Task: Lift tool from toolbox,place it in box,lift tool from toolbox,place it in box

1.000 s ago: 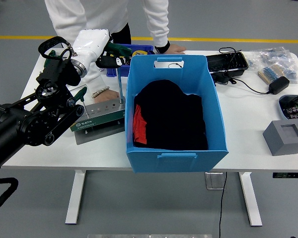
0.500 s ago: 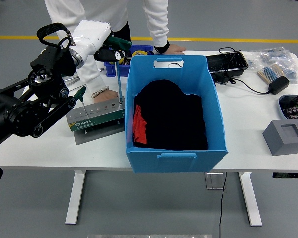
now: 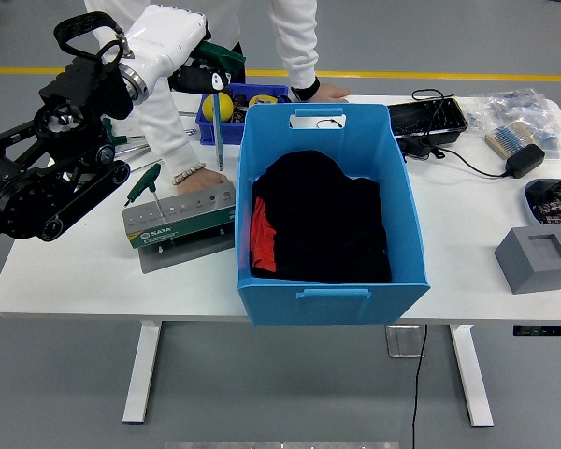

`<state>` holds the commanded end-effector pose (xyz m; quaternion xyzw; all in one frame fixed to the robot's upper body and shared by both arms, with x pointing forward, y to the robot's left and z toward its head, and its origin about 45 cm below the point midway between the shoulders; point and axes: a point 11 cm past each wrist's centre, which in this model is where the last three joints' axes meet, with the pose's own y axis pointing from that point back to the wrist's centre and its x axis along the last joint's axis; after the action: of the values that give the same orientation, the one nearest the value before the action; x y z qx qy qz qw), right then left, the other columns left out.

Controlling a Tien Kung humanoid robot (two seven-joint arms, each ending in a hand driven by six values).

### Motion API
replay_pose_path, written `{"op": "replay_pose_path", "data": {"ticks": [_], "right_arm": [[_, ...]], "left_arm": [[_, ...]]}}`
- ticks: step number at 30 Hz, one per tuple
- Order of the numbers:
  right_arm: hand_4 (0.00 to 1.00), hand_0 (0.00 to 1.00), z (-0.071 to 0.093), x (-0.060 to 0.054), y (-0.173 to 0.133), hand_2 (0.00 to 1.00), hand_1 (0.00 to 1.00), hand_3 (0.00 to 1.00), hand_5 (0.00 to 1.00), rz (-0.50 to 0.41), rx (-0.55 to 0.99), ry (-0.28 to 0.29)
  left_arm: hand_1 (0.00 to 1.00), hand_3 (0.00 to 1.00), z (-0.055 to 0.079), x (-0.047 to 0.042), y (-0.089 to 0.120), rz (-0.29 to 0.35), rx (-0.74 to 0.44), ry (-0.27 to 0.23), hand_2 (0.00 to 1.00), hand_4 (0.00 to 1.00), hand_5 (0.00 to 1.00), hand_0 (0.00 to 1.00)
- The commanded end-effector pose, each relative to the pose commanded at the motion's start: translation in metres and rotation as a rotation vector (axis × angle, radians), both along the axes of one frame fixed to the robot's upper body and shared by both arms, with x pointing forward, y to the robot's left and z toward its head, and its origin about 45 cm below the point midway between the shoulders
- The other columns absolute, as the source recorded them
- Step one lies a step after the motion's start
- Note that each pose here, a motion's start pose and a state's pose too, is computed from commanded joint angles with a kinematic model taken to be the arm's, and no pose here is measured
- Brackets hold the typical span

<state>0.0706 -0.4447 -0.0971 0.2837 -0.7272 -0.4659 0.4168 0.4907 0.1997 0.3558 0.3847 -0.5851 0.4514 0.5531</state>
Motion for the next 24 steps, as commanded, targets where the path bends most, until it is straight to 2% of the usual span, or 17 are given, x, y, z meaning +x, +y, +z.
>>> {"op": "replay_pose_path", "data": {"ticks": [5,9,14,17,19,24], "right_arm": [[0.78,0.642,0.0,0.001,-0.001,0.702,0.623,0.55,0.674,-0.002,-0.001,-0.002],[0.78,0.642,0.001,0.001,-0.001,0.702,0.623,0.55,0.674,0.0,-0.001,-0.003],[0.781,0.642,0.001,0.002,-0.001,0.703,0.624,0.55,0.673,0.0,-0.001,-0.004],[0.781,0.642,0.001,0.003,-0.001,0.703,0.624,0.55,0.673,0.001,-0.002,-0.005],[0.781,0.642,0.001,0.004,-0.002,0.703,0.624,0.55,0.673,0.001,-0.002,-0.006],[0.781,0.642,0.002,0.007,-0.003,0.703,0.624,0.551,0.673,0.004,-0.004,-0.011]], "left_arm": [[0.002,0.031,0.017,-0.007,-0.008,-0.038,-0.057,-0.033,0.009,0.669,0.547,0.119],[0.002,0.033,0.033,-0.0168,-0.025,-0.094,-0.125,-0.062,0.01,0.664,0.541,0.117],[0.002,0.033,0.037,-0.0307,-0.049,-0.174,-0.196,-0.051,0.011,0.654,0.555,0.118],[0.002,0.033,0.027,-0.0417,-0.07,-0.238,-0.237,-0.001,0.011,0.654,0.555,0.118],[0.002,0.035,0.016,-0.0472,-0.082,-0.274,-0.252,0.043,0.011,0.647,0.552,0.118],[0.002,0.036,-0.017,-0.0529,-0.1,-0.312,-0.255,0.152,0.012,0.639,0.555,0.12]]}}
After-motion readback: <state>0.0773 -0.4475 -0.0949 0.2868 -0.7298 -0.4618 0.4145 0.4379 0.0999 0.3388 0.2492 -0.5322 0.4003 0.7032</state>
